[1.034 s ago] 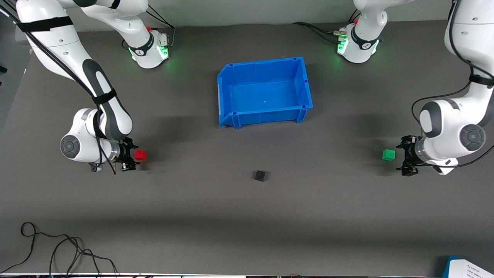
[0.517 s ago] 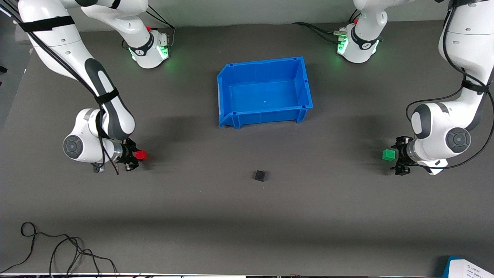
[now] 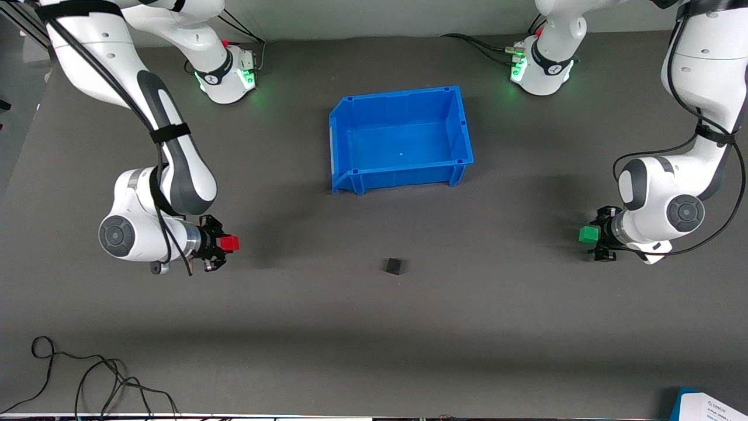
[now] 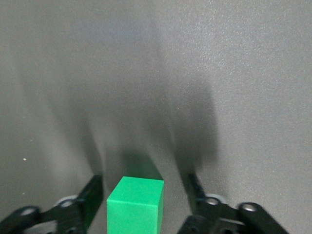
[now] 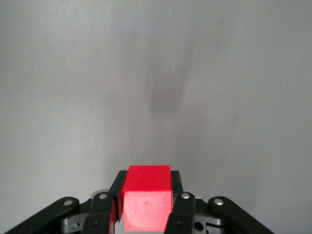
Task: Attach green and red cubes to black cube
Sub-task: 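Close the right gripper on the red cube while the left gripper grasps the green cube, then carry the red cube beside the black cube while the left gripper carries the green cube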
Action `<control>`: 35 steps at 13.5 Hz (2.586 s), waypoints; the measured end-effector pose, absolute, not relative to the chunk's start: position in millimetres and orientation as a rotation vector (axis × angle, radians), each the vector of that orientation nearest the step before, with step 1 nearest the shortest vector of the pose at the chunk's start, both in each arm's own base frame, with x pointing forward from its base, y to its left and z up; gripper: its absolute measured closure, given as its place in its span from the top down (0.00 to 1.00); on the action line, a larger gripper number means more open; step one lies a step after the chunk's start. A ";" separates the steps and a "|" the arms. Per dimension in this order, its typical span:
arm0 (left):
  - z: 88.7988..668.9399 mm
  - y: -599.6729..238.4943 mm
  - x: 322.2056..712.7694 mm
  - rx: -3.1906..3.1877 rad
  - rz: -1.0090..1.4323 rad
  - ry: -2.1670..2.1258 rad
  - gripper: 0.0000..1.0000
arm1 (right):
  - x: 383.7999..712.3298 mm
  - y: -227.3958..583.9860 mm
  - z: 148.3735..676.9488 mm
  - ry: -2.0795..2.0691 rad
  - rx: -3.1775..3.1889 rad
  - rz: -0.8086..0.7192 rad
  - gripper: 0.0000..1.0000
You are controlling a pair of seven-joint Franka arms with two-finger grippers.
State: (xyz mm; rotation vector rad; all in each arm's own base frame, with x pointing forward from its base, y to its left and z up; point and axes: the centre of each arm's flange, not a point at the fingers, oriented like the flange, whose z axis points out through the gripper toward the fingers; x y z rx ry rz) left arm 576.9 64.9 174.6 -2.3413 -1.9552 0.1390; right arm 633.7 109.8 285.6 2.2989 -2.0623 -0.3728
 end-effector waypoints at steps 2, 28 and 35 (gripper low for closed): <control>175.5 64.7 578.0 -2.346 0.130 -1.957 0.66 | 644.0 123.5 302.0 -2.106 2.325 -0.407 0.39; 337.8 -121.5 666.0 -2.364 0.096 -2.075 0.37 | 641.8 451.4 172.9 -2.449 2.118 -0.296 0.39; 279.8 -228.2 661.9 -2.405 0.072 -2.126 0.37 | 644.0 454.1 175.4 -2.495 2.113 -0.291 0.39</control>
